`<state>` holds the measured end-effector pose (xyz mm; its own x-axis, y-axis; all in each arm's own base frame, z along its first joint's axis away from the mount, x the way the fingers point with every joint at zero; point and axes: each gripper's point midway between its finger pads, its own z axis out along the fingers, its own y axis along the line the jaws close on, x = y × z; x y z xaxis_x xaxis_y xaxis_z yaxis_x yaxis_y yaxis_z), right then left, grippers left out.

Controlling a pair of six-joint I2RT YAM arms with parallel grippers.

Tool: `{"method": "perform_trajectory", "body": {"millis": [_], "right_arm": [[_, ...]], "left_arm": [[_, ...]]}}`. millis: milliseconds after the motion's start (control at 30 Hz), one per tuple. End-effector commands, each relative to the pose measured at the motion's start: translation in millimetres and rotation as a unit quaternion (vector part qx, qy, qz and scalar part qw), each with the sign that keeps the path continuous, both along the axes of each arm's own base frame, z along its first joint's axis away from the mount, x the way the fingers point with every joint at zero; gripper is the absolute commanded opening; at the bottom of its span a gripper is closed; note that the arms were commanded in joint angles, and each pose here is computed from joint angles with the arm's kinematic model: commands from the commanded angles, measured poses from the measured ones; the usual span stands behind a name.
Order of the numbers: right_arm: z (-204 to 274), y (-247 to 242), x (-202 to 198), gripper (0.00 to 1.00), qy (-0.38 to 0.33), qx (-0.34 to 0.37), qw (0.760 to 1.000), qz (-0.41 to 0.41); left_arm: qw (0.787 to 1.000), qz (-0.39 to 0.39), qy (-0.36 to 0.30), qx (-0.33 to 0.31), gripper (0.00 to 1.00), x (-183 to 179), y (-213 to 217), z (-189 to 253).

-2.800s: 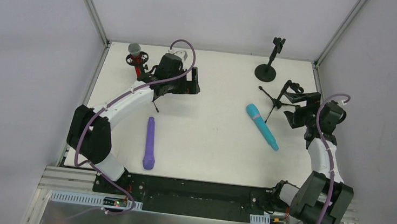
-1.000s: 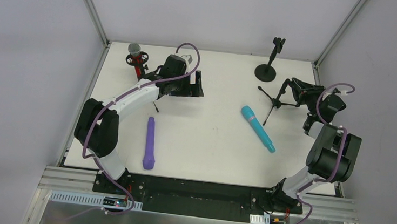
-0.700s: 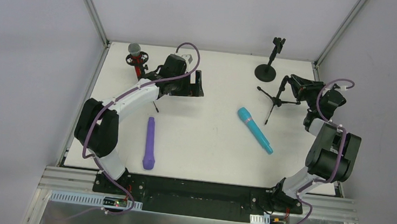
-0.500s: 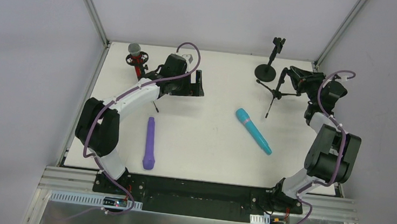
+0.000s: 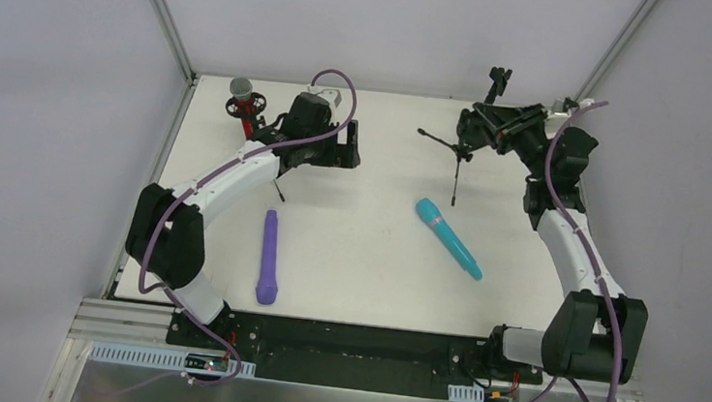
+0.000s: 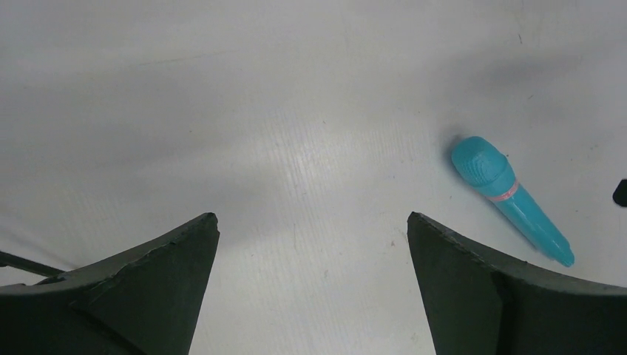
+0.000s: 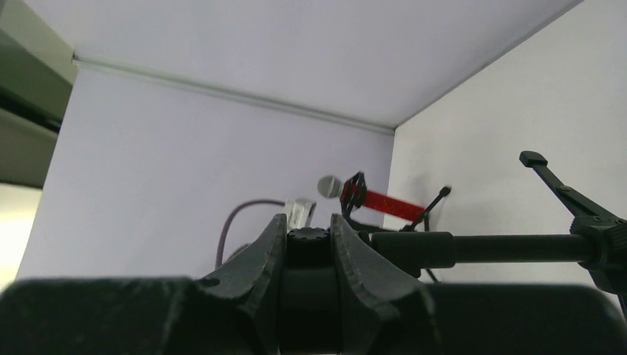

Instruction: Attach the microphones to the stand

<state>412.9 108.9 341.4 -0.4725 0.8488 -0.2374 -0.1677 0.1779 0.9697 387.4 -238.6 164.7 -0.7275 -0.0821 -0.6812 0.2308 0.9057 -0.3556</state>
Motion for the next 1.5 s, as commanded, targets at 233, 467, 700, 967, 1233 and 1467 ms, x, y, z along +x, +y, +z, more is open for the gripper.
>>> {"method": "perform_trajectory", "body": {"millis": [233, 467, 700, 967, 1233, 1467], "right_arm": [[25, 119, -59, 0.0, -0.058, -0.013, 0.991, 0.119], [-6, 175, -63, 0.0, -0.029, 0.003, 0.983, 0.181], [-33, 208, -63, 0.0, -0.009, 0.019, 0.979, 0.205], [-75, 215, -57, 0.0, 0.023, 0.039, 0.977, 0.208], [-112, 213, -57, 0.09, 0.042, 0.048, 0.974, 0.218], [-123, 196, -52, 0.41, 0.045, 0.069, 0.973, 0.214]], "left_arm": [[0.979, 0.094, -0.147, 0.102, 0.99, 7, 71, 78], [0.963, 0.137, -0.18, 0.145, 0.99, 5, 99, 94], [0.963, 0.134, -0.183, 0.144, 0.99, 5, 99, 94], [0.966, 0.125, -0.177, 0.143, 0.99, 6, 95, 88], [0.967, 0.119, -0.175, 0.143, 0.99, 7, 93, 85], [0.968, 0.117, -0.174, 0.139, 0.99, 6, 91, 86]]}}
